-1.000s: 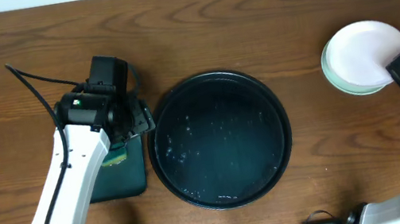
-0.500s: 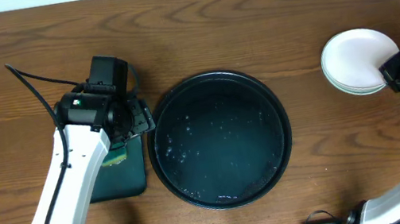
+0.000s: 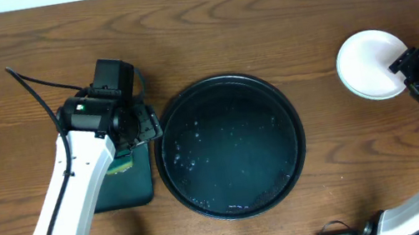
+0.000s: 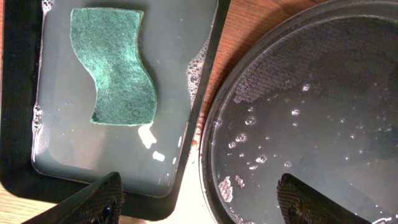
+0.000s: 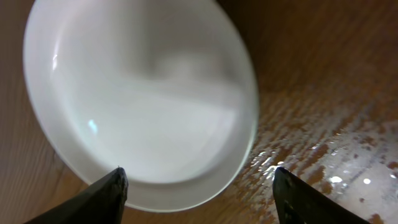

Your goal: Clean dirty plates on tray and stack at the side

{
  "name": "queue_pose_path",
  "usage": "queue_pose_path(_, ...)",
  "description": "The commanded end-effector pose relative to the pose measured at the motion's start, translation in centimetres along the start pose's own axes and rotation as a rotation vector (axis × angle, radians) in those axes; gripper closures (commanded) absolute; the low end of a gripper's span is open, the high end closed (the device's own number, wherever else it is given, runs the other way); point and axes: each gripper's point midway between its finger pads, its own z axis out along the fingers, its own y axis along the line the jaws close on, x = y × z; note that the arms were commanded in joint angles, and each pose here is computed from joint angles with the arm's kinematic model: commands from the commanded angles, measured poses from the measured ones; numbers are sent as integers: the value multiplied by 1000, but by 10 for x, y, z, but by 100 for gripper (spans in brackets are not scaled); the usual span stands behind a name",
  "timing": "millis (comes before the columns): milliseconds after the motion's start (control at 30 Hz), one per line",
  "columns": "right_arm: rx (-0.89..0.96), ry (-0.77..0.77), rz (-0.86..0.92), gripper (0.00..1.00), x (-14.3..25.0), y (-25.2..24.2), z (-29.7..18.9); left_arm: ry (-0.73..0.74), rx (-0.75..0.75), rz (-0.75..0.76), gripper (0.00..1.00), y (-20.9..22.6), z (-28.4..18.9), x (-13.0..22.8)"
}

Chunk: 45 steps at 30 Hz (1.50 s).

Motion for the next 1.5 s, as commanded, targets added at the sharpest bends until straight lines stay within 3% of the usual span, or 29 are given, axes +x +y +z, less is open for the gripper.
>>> queue_pose_path(0,-101,-63,-158,28,-1,32,-33,-8,-1,12,20,-1,-2,-2)
queue_pose_path(133,-162,-167,-318,25,5,62,-76,-59,25,23,20,-3,-15,-8)
queue_pose_path(167,-180,-198,-370,18,8,71,-88,-83,34,36,20,-4,-23,-11)
queue_pose_path(200,-194,-223,-408,4,11,78,-99,-115,40,50,20,-4,-32,-14)
queue_pose_path(233,-212,-252,-453,1,15,86,-110,-153,43,61,20,-3,-42,-17)
queue_pose_path(467,-309,-374,-610,1,43,121,-167,-574,46,-8,20,35,-162,-23)
queue_pose_path(633,-320,-383,-616,1,46,124,-172,-793,81,-69,20,71,-224,14)
queue_pose_path(867,-309,-359,-612,1,49,121,-168,-1013,131,-150,20,112,-272,64)
queue_pose_path(1100,-262,-259,-590,1,67,103,-158,-1083,121,-189,20,128,-283,77)
queue_pose_path(1467,-248,-217,-582,1,75,97,-154,-998,72,-164,20,133,-264,88)
